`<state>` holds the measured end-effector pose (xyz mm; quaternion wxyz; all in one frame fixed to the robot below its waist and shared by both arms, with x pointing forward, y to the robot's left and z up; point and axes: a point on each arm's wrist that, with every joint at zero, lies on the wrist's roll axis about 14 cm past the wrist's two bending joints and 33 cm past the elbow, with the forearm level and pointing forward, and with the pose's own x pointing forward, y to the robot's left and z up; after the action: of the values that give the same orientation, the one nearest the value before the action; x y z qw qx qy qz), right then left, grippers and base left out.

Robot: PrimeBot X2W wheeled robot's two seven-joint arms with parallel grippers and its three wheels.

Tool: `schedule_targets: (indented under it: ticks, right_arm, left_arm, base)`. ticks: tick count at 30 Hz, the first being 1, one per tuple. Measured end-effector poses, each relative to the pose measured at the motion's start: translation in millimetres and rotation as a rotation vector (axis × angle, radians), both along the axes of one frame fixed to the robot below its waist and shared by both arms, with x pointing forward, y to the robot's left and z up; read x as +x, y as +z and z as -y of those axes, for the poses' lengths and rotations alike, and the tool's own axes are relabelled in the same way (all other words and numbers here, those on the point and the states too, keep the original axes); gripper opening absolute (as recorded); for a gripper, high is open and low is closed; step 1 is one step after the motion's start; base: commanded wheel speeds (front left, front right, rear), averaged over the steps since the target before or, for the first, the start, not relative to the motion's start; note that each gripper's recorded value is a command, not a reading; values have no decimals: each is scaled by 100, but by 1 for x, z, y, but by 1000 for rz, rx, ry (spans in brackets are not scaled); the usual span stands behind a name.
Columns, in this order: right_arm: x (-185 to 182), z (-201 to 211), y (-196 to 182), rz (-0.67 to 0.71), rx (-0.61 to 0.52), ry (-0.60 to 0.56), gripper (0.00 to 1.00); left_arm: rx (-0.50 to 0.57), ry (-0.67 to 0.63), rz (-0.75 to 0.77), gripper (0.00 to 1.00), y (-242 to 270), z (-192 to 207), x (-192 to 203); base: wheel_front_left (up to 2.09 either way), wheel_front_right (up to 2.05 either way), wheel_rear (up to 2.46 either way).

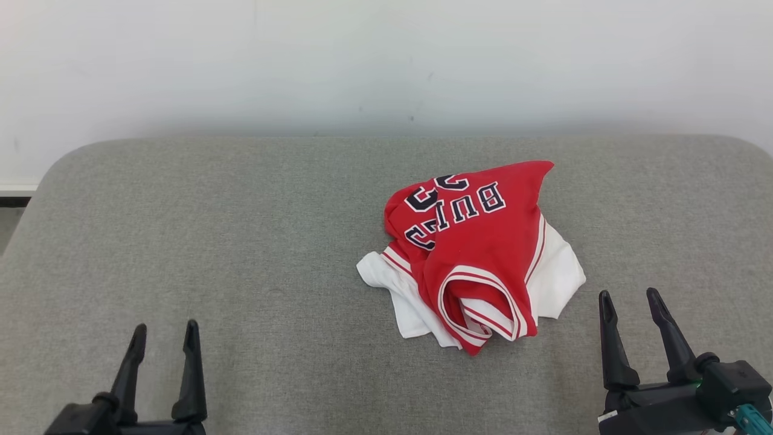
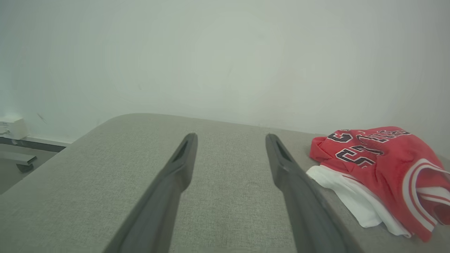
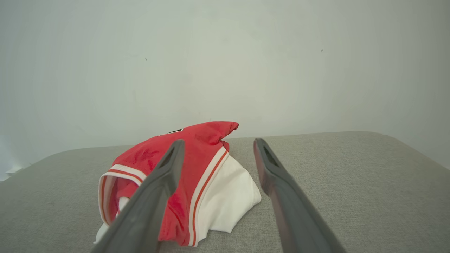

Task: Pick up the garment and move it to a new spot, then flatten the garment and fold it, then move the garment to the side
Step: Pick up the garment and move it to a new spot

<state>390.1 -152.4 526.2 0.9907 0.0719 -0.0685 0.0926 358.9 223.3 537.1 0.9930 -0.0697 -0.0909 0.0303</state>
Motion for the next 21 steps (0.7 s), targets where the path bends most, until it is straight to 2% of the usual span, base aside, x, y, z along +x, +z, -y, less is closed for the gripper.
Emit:
schedule_targets:
  ticks: [15, 21]
  right_arm:
    - [-7, 4, -3, -10, -2, -9, 100]
    - [-8, 8, -6, -19, 1, -22, 100]
  left_arm:
    - [0, -21, -11, 100, -6, 9, -2]
    - [6, -148, 28, 100, 7, 51, 15]
  base:
    - [0, 0, 0]
    - [0, 0, 0]
